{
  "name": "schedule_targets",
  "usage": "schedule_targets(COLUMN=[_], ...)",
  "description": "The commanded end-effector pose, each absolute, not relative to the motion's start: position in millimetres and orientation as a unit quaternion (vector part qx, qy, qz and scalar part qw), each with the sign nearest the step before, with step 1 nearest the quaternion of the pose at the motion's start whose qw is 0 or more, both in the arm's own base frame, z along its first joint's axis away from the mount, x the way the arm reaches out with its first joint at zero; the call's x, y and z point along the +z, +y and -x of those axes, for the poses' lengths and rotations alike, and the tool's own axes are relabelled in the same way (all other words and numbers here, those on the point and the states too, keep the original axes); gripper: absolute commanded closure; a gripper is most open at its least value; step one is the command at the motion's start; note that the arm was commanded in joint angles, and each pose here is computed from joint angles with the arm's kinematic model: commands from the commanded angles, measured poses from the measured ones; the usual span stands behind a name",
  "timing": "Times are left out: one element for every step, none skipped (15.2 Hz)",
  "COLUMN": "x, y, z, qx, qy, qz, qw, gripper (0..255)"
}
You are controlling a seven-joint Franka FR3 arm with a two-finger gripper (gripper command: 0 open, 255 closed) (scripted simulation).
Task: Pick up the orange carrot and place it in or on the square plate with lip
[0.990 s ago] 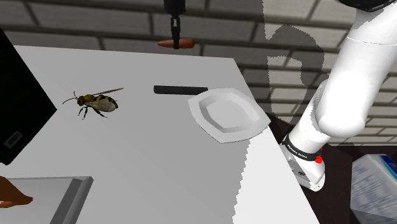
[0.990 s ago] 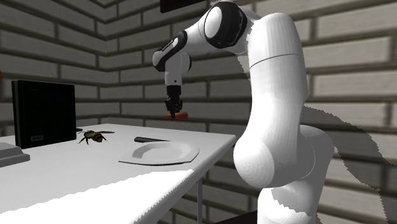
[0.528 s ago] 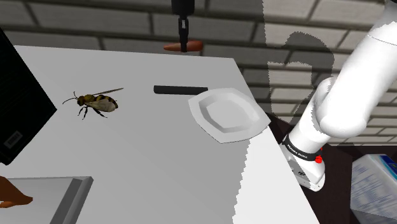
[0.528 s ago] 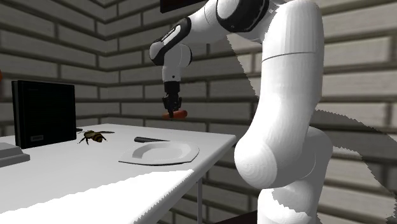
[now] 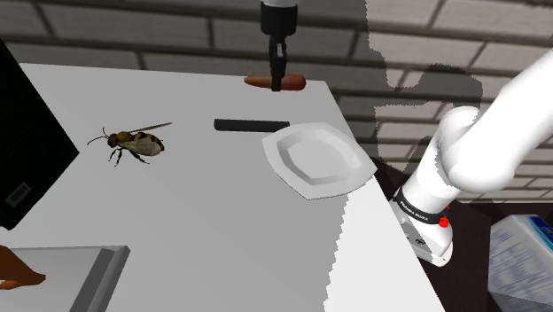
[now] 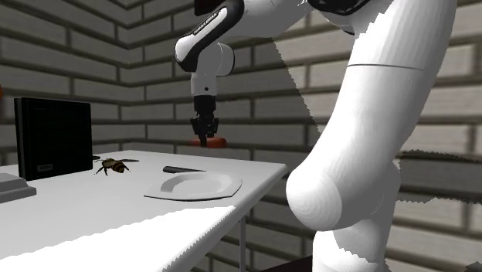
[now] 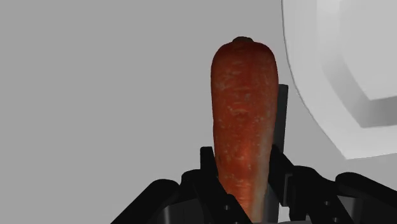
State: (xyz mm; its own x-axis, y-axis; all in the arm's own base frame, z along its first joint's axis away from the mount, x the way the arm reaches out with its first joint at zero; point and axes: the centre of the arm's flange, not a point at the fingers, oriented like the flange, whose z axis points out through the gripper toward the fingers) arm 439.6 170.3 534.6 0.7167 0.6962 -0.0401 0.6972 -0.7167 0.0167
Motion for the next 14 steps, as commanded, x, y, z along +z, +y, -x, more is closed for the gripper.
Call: schedule_targets(x=[536, 536, 536, 536, 536, 536, 536, 536, 536, 536, 536, 536, 536, 536], y=[178, 182, 186, 191, 195, 199, 204, 208, 212, 216, 221, 225, 229, 233], z=[-414, -402, -390, -377, -365, -352, -340, -327, -315, -302, -290, -277, -265, -255], qx=[-0.015, -0.015, -0.015, -0.015, -0.015, -0.015, -0.015, -0.015, -0.015, -0.015, -0.015, -0.015, -0.015, -0.015], qy=[0.375, 0.375, 0.375, 0.375, 0.375, 0.375, 0.375, 0.375, 0.375, 0.375, 0.375, 0.375, 0.375, 0.375], qz=[-0.927, -0.927, -0.927, -0.927, -0.927, -0.927, -0.927, -0.927, -0.927, -0.927, -0.927, -0.927, -0.927, -0.927], qw=[0.016, 0.016, 0.016, 0.016, 0.016, 0.016, 0.016, 0.016, 0.016, 0.016, 0.016, 0.016, 0.016, 0.016], gripper=[255, 255, 255, 255, 255, 255, 255, 255, 255, 255, 255, 255, 255, 255])
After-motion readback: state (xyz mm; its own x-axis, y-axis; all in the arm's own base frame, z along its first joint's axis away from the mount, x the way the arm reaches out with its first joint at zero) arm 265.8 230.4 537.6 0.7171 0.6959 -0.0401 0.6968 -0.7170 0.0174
